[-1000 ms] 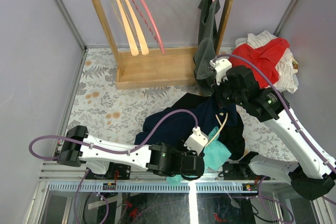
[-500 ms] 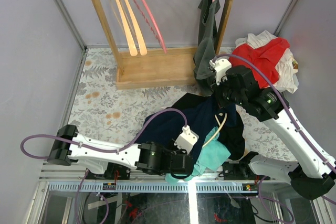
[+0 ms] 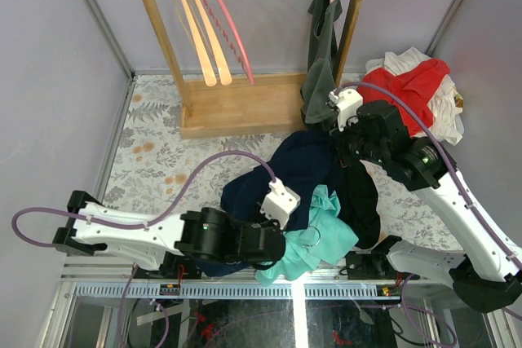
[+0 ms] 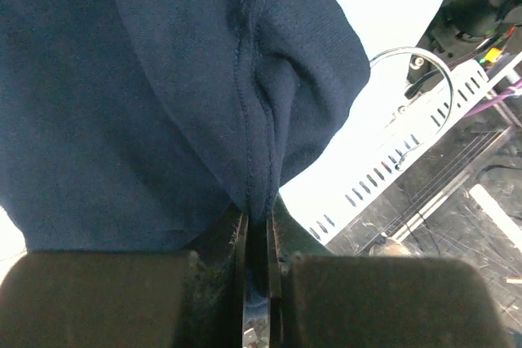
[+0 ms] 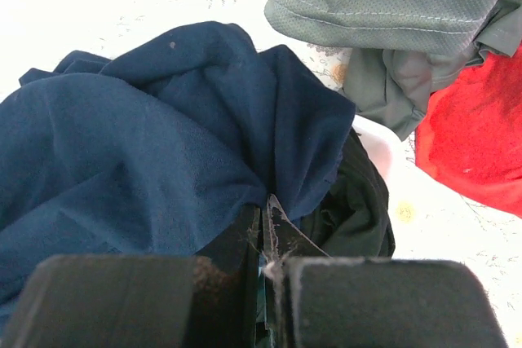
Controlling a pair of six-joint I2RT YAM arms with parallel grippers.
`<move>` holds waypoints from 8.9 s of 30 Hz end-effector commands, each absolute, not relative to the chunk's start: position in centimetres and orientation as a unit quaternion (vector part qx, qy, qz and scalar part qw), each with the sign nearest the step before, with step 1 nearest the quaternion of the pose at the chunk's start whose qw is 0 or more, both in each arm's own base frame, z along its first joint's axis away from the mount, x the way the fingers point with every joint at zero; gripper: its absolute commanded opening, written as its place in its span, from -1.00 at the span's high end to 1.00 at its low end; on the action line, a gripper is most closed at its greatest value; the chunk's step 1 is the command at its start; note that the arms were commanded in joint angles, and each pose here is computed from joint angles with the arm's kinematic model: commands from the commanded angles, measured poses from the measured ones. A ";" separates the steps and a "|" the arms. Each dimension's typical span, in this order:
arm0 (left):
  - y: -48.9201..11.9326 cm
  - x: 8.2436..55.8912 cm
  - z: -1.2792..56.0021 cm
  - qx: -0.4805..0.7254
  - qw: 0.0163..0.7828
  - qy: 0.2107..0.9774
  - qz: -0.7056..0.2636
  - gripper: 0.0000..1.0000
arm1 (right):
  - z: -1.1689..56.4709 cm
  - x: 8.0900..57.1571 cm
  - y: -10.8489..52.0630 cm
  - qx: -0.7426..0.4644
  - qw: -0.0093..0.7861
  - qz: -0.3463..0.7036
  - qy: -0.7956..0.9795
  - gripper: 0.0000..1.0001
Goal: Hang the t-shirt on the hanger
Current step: Pick up the hanger from the corner of the board.
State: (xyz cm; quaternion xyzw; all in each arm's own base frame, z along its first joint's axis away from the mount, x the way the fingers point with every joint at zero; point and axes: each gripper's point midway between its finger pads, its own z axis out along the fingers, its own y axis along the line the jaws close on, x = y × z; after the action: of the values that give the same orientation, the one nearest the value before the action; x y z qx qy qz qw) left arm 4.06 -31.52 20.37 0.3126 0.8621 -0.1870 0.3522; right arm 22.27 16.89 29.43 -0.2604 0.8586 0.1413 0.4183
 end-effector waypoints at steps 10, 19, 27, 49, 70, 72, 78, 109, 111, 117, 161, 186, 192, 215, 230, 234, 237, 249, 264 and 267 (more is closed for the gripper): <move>-27.7 -12.5 27.2 0.494 0.289 0.720 -0.392 1.00 | 34.5 18.7 16.4 -0.241 0.462 0.221 0.824 -0.98; -26.7 -12.0 33.2 0.462 0.279 0.704 -0.461 1.00 | 38.1 12.7 15.4 -0.272 0.497 0.308 0.764 -0.80; -25.3 -9.9 40.9 0.395 0.291 0.679 -0.546 1.00 | 36.8 9.6 19.7 -0.299 0.429 0.445 0.727 -0.26; -24.8 -10.1 43.5 0.392 0.292 0.637 -0.596 1.00 | 35.5 19.7 23.2 -0.009 0.478 0.530 0.700 -0.52; -23.3 -10.6 46.2 0.411 0.280 0.590 -0.635 1.00 | 33.9 22.0 25.0 0.009 0.462 0.533 0.709 -0.39; -23.0 -10.6 46.5 0.411 0.279 0.584 -0.643 1.00 | 33.5 22.6 25.0 0.018 0.467 0.528 0.709 -0.32; -22.4 -10.3 46.9 0.408 0.277 0.577 -0.651 1.00 | 33.1 23.7 24.6 0.038 0.484 0.515 0.707 0.24; -20.8 -9.2 47.4 0.397 0.277 0.563 -0.669 1.00 | 30.8 21.5 11.6 0.111 0.605 0.288 0.734 1.00; -21.2 -9.1 46.8 0.394 0.282 0.571 -0.663 1.00 | 30.2 21.3 11.7 0.110 0.599 0.288 0.739 1.00; -24.0 -9.6 39.2 0.379 0.290 0.629 -0.613 1.00 | 27.5 20.0 11.3 0.112 0.579 0.294 0.752 1.00; -23.6 -5.7 24.4 0.352 0.360 0.788 -0.354 -0.12 | 22.0 16.3 8.8 0.125 0.546 0.285 0.778 1.00; -24.2 -2.5 26.4 0.340 0.456 0.677 -0.466 -0.44 | 21.6 16.3 9.6 0.114 0.535 0.292 0.785 1.00; -26.2 0.5 22.8 0.363 0.447 0.706 -0.412 -0.45 | 21.5 16.5 10.2 0.110 0.529 0.303 0.785 1.00; -25.5 9.7 25.8 0.226 0.550 0.727 -0.344 -0.38 | 21.7 16.2 10.0 0.102 0.535 0.301 0.783 1.00; -26.5 16.4 21.9 0.202 0.553 0.770 -0.244 -0.35 | 22.1 16.2 10.2 0.093 0.536 0.303 0.782 1.00; -28.8 15.9 20.7 0.232 0.533 0.773 -0.256 -0.34 | 22.1 16.3 10.3 0.092 0.536 0.304 0.782 1.00; -30.9 14.7 19.1 0.259 0.502 0.774 -0.286 -0.30 | 22.0 16.3 10.3 0.090 0.536 0.303 0.783 1.00; -28.0 16.6 17.3 0.200 0.530 0.792 -0.226 0.99 | 22.5 16.0 10.3 0.089 0.540 0.310 0.777 1.00; -27.7 10.9 29.0 0.242 0.584 0.723 -0.280 1.00 | 26.5 15.6 11.9 0.066 0.548 0.365 0.750 1.00; -27.6 10.5 28.5 0.254 0.598 0.724 -0.232 1.00 | 26.9 15.7 11.5 0.068 0.554 0.355 0.750 1.00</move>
State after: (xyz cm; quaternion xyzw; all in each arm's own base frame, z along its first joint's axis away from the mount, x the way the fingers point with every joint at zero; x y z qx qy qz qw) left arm 10.17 -27.90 26.72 0.2726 0.7325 -0.2733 0.5607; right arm 15.50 11.62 23.61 0.0711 0.7761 0.3414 0.5254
